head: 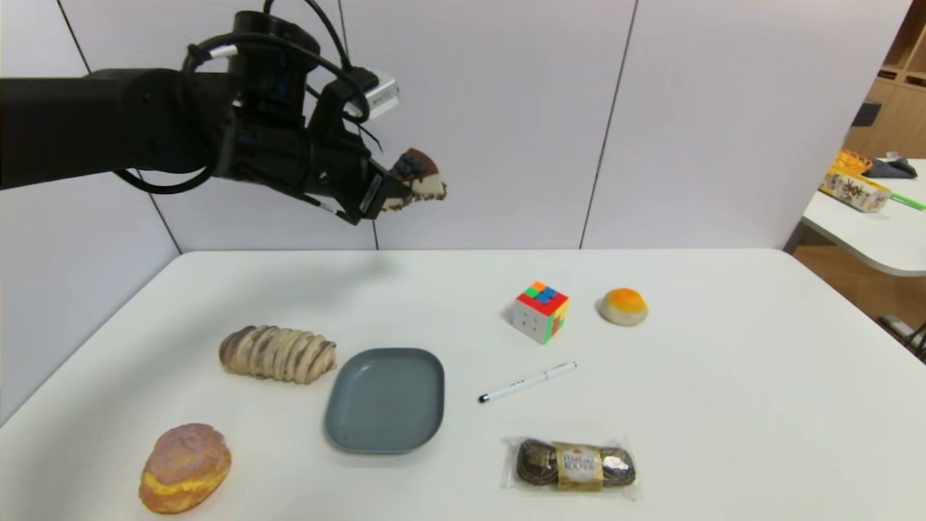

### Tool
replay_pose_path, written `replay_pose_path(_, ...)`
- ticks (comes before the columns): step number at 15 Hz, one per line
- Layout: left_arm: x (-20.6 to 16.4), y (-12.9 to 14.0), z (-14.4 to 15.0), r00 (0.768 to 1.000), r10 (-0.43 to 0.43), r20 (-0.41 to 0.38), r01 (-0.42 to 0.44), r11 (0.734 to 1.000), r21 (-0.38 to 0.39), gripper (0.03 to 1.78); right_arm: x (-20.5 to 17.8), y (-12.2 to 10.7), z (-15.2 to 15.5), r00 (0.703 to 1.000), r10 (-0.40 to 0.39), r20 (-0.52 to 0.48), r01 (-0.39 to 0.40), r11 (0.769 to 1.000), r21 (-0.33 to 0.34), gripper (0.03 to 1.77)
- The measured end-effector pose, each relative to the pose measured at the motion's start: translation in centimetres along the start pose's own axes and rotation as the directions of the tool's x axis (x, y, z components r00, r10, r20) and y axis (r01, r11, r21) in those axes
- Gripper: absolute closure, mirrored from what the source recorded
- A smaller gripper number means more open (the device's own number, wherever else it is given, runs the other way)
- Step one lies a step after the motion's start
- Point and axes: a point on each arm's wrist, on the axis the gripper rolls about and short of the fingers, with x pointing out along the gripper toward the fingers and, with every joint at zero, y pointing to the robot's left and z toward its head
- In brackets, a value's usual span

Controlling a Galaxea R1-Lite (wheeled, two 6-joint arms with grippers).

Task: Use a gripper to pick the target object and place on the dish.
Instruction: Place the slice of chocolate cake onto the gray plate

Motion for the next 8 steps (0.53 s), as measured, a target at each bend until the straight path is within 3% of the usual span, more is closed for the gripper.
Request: replay_pose_path(8, -6.5, -3.8, -2.9, 0.995, -0.035, -0.09, 0.026, 0.994, -0.106, 1.52, 0.0, 0.0, 0.0, 1.0, 0.0, 0.0, 0.0, 1.0, 0.0, 0.09)
